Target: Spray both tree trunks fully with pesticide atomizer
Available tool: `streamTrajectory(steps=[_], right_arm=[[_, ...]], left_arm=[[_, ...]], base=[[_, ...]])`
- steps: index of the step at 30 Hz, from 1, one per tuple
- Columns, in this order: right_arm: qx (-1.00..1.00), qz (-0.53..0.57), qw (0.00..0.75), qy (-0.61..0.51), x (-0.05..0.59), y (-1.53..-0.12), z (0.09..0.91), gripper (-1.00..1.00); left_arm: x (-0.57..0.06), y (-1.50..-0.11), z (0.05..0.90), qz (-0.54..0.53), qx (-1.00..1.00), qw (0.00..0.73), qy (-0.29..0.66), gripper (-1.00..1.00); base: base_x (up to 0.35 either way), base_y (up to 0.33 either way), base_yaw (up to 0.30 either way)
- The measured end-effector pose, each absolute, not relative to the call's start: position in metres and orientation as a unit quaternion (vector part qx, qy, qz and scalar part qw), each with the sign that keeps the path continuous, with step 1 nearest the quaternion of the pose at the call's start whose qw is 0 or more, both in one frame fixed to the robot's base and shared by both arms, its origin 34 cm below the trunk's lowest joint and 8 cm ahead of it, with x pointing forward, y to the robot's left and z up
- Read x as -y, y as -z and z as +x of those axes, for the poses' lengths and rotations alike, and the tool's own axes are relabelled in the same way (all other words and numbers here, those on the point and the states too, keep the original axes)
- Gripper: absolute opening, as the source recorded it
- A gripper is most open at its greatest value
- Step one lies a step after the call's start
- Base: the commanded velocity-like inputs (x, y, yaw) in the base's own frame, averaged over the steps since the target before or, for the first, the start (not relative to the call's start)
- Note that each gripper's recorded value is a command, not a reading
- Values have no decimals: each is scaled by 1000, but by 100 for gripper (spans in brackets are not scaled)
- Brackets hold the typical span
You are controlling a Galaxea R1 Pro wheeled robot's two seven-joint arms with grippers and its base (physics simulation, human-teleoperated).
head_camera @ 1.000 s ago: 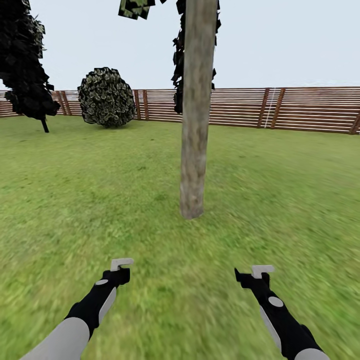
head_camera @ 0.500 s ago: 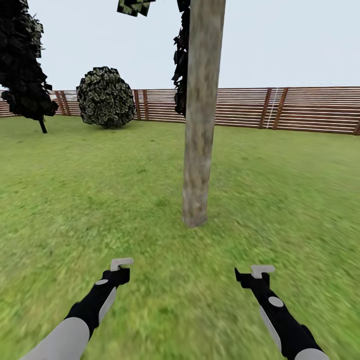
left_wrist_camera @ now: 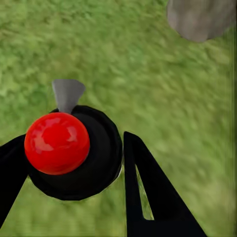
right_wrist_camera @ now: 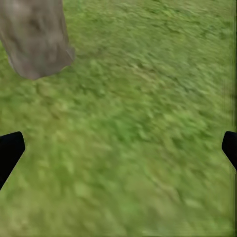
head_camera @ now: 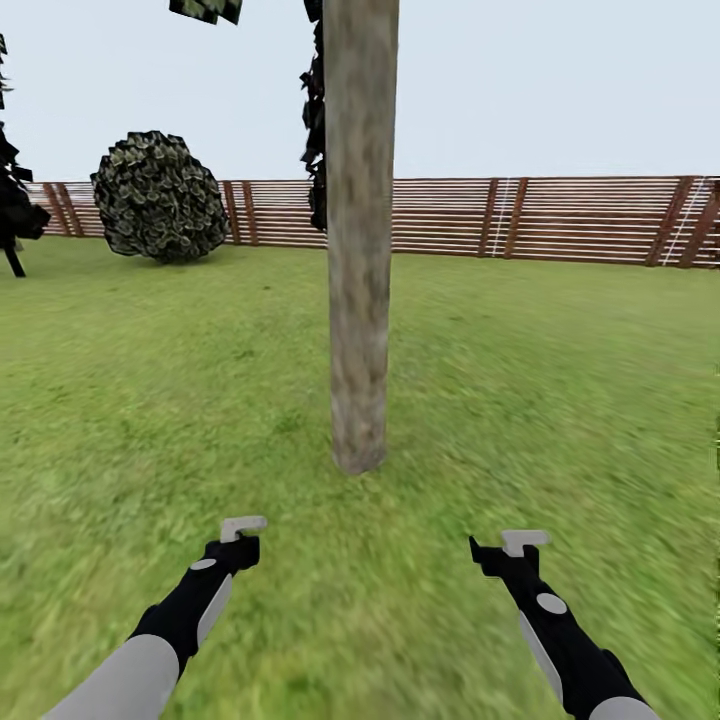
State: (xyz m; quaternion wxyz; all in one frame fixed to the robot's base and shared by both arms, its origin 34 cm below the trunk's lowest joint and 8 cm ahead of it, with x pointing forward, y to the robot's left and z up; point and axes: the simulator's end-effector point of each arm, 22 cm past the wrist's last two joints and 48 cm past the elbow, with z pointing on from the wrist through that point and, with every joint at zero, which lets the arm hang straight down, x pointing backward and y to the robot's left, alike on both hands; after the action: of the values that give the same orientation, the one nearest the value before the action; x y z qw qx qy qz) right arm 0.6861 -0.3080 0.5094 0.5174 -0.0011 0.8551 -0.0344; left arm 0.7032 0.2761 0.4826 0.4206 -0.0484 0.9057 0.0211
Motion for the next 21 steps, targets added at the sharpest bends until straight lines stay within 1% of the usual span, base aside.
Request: streamTrajectory(steps=[21], right_arm=[[-855,-1,518,35,308,-510,686,100]], left_arm=[[-276,-483,703,-47,-906,421,-22,-100]], base=[[338,0,-8]])
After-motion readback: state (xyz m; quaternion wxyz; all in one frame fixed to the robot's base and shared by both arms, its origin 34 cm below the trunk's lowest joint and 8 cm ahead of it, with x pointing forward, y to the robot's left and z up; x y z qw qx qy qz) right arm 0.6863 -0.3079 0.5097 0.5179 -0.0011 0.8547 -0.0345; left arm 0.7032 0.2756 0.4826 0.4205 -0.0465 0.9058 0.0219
